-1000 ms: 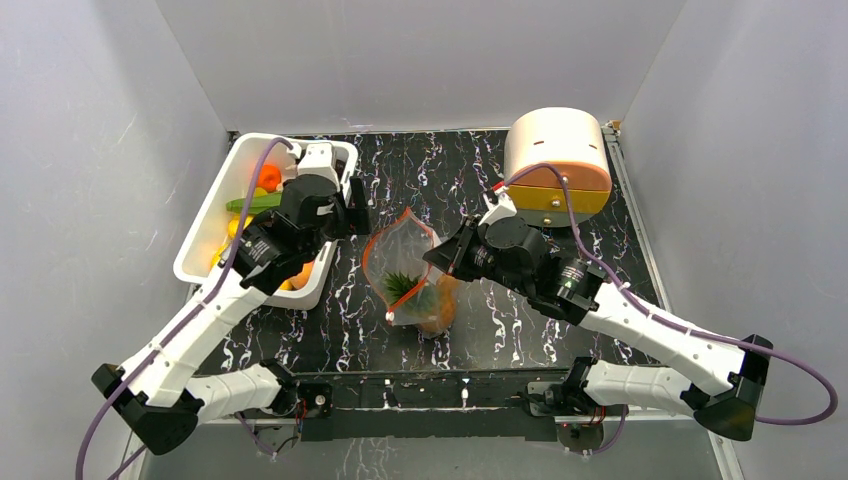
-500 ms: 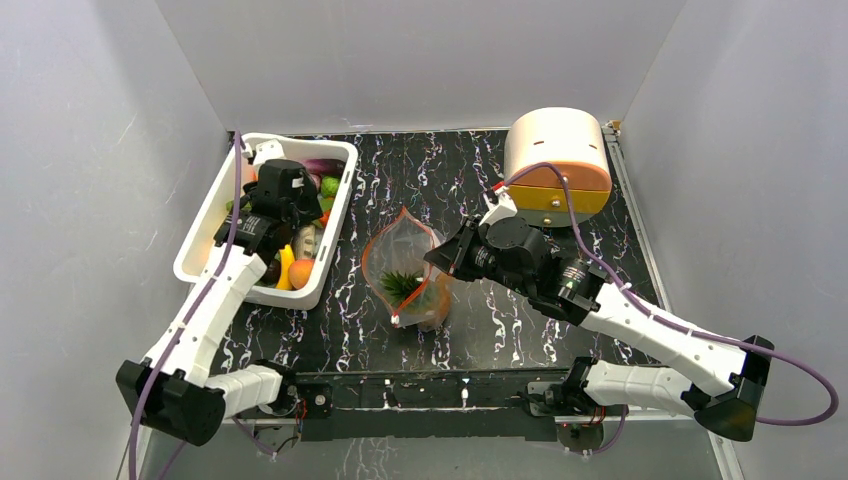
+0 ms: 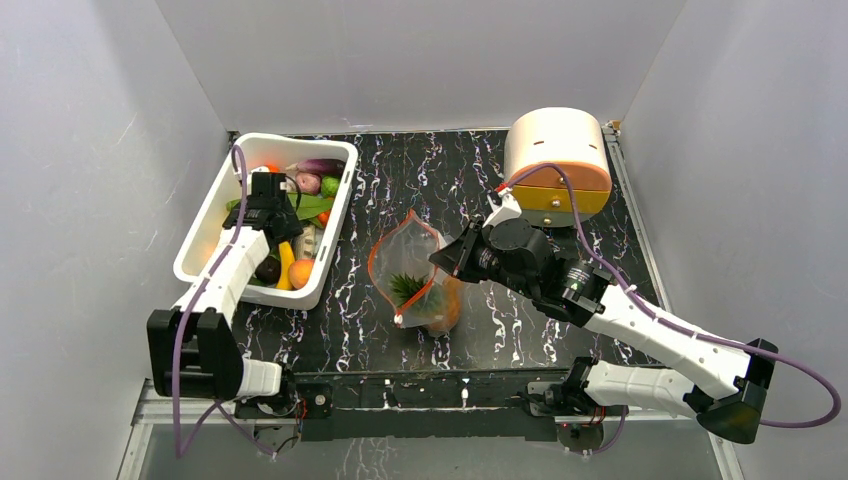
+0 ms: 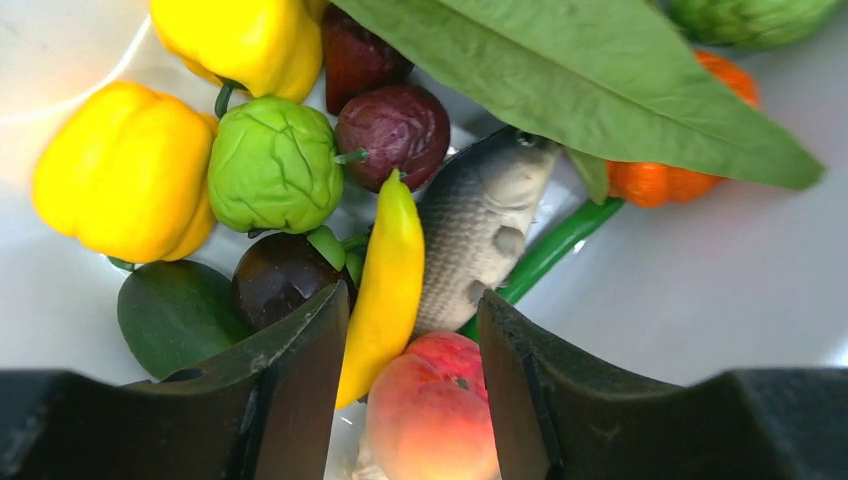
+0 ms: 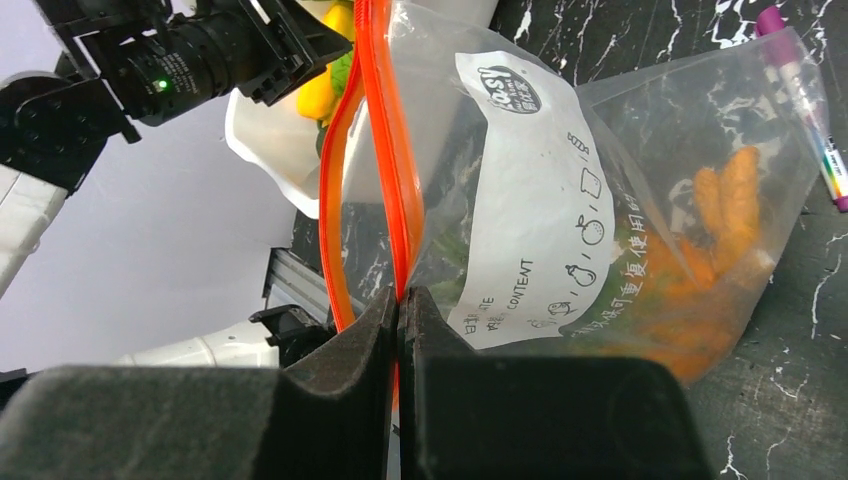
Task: Place the food in the zip-top bag and seal the zipper
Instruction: Pick up the fake fruit from the bin.
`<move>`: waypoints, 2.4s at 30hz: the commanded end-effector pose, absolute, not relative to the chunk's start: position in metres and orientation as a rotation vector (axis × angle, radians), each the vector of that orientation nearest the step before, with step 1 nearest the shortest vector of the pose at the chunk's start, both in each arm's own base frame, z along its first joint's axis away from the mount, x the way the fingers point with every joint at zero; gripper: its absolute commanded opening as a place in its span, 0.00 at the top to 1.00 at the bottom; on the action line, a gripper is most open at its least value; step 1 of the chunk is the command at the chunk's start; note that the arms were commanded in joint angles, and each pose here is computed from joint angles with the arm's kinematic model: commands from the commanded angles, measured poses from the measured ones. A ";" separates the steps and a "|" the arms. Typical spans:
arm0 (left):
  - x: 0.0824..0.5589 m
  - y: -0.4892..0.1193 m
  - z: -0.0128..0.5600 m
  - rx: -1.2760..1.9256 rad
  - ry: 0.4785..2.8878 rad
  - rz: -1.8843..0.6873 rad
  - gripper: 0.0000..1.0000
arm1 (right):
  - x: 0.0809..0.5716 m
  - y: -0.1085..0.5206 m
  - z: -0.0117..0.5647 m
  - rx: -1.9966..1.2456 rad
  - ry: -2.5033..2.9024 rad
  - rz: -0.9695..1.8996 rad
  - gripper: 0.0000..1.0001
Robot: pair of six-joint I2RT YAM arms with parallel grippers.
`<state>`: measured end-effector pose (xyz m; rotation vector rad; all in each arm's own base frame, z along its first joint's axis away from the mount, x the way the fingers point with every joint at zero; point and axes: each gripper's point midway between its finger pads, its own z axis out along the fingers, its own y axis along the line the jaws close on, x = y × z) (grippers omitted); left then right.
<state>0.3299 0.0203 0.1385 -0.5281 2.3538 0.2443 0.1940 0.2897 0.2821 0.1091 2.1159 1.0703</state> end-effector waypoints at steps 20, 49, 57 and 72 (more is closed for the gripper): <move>0.357 0.037 0.066 -0.603 2.458 0.106 0.59 | 0.200 0.285 0.306 0.118 2.022 1.086 1.00; 0.320 0.010 0.186 -0.492 2.314 -0.101 0.88 | 0.111 0.348 0.376 -0.726 1.881 1.551 1.00; 0.317 -0.014 0.232 -0.383 2.222 -0.269 0.92 | 0.174 0.329 0.293 -0.557 2.070 1.073 1.00; 0.286 -0.130 0.330 0.086 1.906 -0.924 0.94 | 0.213 0.327 0.267 -0.441 2.094 0.908 1.00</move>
